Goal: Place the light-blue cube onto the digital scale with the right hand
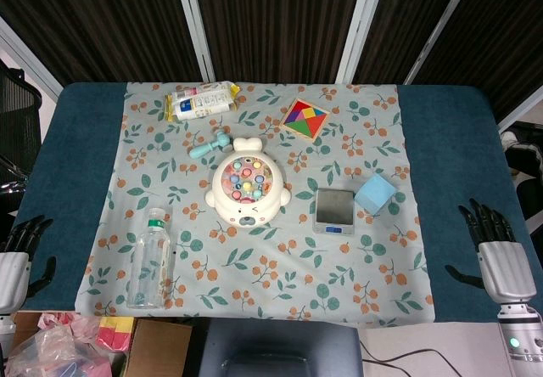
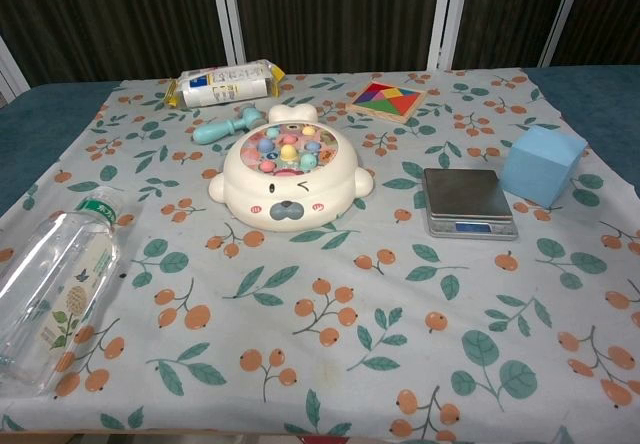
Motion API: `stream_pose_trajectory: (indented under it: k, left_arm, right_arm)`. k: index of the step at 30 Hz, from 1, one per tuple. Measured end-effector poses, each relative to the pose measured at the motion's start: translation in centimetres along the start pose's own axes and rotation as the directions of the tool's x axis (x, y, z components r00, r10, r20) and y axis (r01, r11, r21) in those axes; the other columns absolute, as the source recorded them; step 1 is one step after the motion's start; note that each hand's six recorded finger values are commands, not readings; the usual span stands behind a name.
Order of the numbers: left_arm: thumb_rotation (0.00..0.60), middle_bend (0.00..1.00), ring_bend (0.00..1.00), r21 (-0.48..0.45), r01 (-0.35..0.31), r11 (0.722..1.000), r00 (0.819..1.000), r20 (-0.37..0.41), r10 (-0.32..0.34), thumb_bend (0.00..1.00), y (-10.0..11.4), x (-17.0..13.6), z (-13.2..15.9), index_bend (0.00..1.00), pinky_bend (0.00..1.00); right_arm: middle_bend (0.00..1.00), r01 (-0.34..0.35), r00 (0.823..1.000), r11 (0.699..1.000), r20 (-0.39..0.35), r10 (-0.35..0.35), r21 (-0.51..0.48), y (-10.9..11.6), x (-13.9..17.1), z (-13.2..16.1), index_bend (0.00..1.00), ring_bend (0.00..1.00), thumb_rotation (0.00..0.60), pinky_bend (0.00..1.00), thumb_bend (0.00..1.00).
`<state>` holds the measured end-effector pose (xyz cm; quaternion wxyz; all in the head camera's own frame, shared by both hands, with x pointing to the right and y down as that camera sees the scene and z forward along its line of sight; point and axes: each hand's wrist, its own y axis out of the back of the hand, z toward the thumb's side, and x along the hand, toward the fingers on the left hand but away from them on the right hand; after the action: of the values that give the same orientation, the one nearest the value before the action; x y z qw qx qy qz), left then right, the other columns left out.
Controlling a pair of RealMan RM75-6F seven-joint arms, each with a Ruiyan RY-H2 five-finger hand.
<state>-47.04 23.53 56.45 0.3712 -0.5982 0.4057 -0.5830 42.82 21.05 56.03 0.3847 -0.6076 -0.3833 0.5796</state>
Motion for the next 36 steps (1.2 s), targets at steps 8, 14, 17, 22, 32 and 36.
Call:
stream_pose_trajectory:
  k: [8, 14, 17, 22, 32, 36]
  left_arm:
    - [0.600, 0.12, 0.14, -0.001, 0.000, 1.000, 1.000, 0.013, 0.000, 0.45, 0.1, -0.2, 0.3, 0.17, 0.41]
    - [0.600, 0.12, 0.14, 0.008, -0.012, 1.000, 1.000, 0.021, 0.012, 0.45, 0.2, -0.3, 0.4, 0.17, 0.41]
    - [0.600, 0.12, 0.14, -0.006, -0.018, 1.000, 1.000, 0.023, 0.018, 0.45, 0.5, -0.6, 0.3, 0.17, 0.41]
    - [0.600, 0.12, 0.14, -0.033, -0.054, 0.998, 0.998, 0.025, 0.055, 0.45, 1.4, -1.3, 0.1, 0.17, 0.41]
    - [0.600, 0.12, 0.14, -0.076, -0.084, 0.994, 0.996, 0.007, 0.085, 0.45, 2.3, -1.9, -0.9, 0.18, 0.41]
    - [0.600, 0.12, 0.14, -0.081, -0.080, 0.994, 0.997, 0.009, 0.081, 0.46, 2.3, -1.9, -1.0, 0.18, 0.41]
  right_arm:
    - [0.08, -0.002, 1.000, 1.000, -0.003, 0.002, 0.001, -0.2, 0.0, 0.1, 0.10, 0.05, 0.600, 0.20, 0.15]
    - [0.08, -0.025, 0.999, 0.999, -0.027, 0.024, -0.030, -0.4, -0.7, 0.4, 0.09, 0.05, 0.600, 0.20, 0.15]
    - [0.08, -0.052, 0.998, 0.998, -0.046, 0.050, -0.040, -0.5, -1.7, 0.6, 0.08, 0.05, 0.600, 0.20, 0.15]
    - [0.08, -0.093, 0.992, 0.995, -0.083, 0.095, 0.031, -0.4, -4.8, 1.4, 0.04, 0.05, 0.600, 0.20, 0.15]
    - [0.08, -0.177, 0.966, 0.972, -0.161, 0.201, 0.154, -1.6, -12.4, 4.3, 0.01, 0.05, 0.600, 0.20, 0.15]
    - [0.08, -0.204, 0.962, 0.965, -0.150, 0.229, 0.165, -2.9, -14.8, 5.0, 0.01, 0.05, 0.600, 0.20, 0.15]
